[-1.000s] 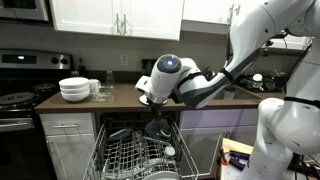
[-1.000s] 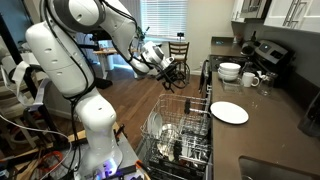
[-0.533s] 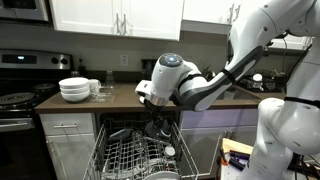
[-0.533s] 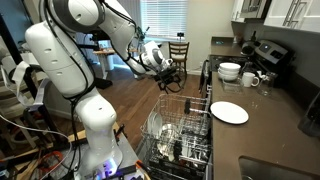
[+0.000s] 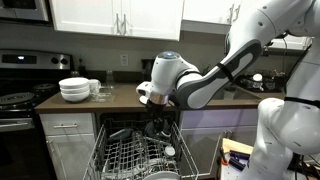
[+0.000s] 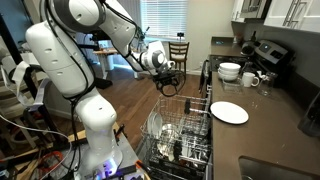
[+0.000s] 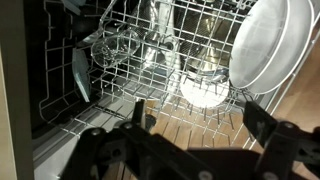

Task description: Remove the white plate from the plate dryer and put it on the counter

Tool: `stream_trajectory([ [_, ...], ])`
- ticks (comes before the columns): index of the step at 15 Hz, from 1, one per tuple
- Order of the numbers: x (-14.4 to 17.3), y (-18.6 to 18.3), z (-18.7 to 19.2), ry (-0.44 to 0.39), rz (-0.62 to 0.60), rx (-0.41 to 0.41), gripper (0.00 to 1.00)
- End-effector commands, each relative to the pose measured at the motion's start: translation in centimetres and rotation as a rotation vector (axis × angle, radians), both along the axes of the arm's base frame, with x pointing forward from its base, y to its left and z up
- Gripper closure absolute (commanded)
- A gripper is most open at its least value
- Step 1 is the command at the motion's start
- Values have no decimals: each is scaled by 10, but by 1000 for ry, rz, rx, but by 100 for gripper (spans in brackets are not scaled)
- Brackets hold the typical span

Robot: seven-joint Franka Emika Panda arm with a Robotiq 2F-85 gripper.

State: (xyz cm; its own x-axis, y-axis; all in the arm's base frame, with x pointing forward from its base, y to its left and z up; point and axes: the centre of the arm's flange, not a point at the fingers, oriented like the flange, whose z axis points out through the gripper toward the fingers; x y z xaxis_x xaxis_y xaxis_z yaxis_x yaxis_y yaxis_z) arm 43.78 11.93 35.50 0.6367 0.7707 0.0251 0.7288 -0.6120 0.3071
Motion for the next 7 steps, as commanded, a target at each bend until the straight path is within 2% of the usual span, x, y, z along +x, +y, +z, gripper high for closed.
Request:
stream_trajectory([
  [1,0,-1,0,4,-17,17,0],
  [7,0,-1,0,5,-21,19,0],
])
